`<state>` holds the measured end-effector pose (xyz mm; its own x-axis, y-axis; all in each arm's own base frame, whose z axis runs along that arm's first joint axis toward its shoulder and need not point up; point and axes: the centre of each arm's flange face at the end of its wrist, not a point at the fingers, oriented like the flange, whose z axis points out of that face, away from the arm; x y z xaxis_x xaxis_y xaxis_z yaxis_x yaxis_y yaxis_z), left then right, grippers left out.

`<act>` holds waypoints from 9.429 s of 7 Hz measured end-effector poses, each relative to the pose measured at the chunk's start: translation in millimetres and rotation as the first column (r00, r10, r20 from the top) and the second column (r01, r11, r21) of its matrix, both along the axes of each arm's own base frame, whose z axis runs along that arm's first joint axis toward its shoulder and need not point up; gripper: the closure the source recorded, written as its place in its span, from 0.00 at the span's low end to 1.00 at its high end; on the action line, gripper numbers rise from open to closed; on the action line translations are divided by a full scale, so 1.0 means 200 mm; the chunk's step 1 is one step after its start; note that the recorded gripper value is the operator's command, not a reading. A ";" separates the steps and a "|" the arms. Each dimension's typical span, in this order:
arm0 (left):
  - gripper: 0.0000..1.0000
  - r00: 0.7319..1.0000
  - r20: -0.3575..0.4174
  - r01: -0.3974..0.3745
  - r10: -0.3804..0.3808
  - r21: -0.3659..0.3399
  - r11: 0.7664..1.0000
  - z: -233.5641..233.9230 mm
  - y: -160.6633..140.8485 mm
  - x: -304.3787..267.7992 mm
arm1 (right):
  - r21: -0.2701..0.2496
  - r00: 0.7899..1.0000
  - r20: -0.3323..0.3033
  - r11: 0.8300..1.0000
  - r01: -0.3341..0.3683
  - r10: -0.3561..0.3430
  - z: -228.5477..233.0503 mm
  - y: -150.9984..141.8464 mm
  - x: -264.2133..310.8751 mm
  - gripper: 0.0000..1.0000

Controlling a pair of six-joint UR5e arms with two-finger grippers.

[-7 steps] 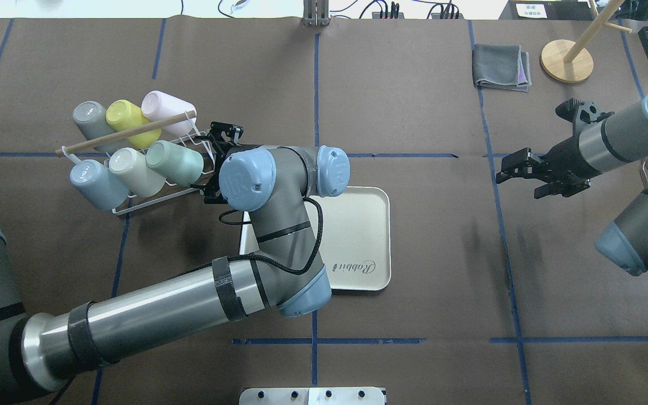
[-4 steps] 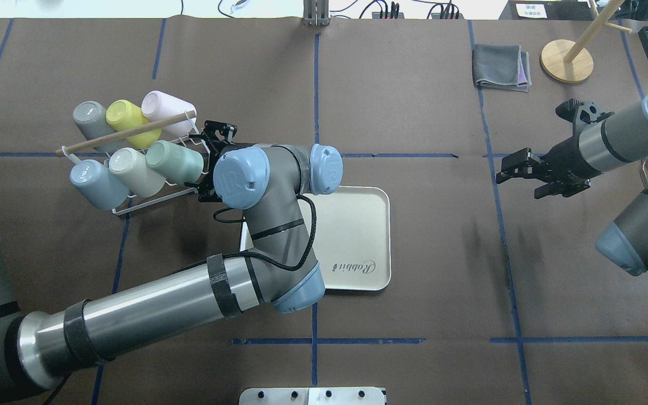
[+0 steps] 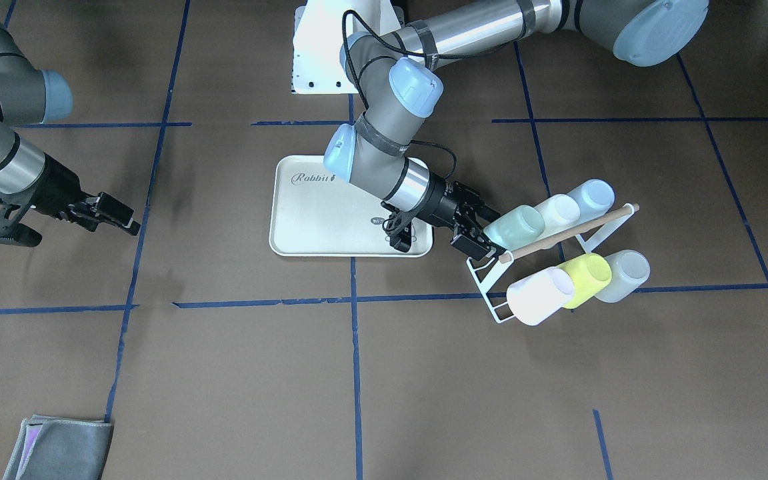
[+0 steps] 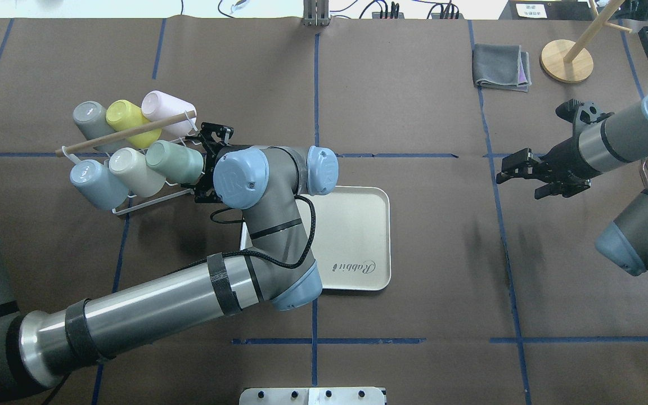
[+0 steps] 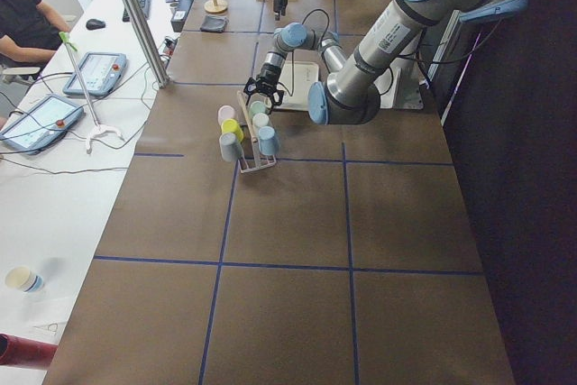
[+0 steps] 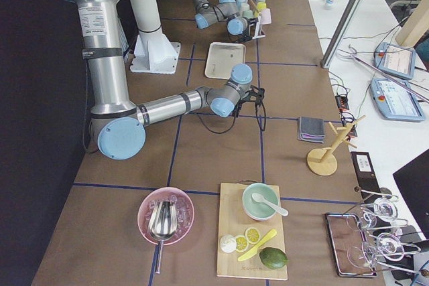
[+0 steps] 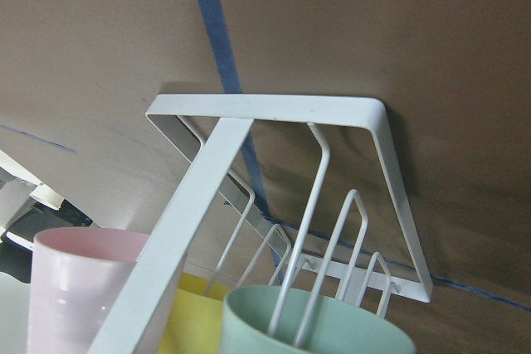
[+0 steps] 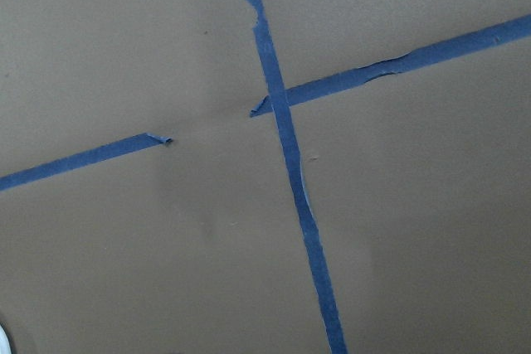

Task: Pick up and place green cup on tray

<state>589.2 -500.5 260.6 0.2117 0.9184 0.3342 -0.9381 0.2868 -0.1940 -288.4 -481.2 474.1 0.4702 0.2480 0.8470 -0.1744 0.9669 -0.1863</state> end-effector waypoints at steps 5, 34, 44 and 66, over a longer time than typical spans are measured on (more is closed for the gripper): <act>0.00 1.000 0.024 0.005 -0.005 -0.014 1.000 0.10 -0.04 -0.05 | -0.004 1.000 -0.003 1.000 0.001 -0.001 0.01 0.00 0.00 0.00; 0.38 -0.349 -0.934 0.413 -0.080 -0.229 0.881 -0.33 0.39 -0.22 | 0.000 1.000 -0.005 1.000 -0.006 0.006 0.01 -0.01 -0.01 0.00; 0.34 -0.561 -0.828 0.449 0.010 -0.294 0.844 -0.03 0.71 0.17 | 0.104 0.991 -0.017 0.986 -0.131 0.134 0.07 -0.17 0.65 0.00; 0.00 -0.145 -0.738 0.429 -0.659 -0.647 0.630 0.42 -0.48 -1.93 | 0.194 0.980 -0.179 0.980 -0.045 0.081 0.46 -0.11 1.14 0.00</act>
<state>203.5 -595.9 345.0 0.6611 0.3020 -0.6868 0.0864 0.8786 0.4696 -59.5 -502.8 566.8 0.6119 0.1272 0.7807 -0.2504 0.9674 0.0387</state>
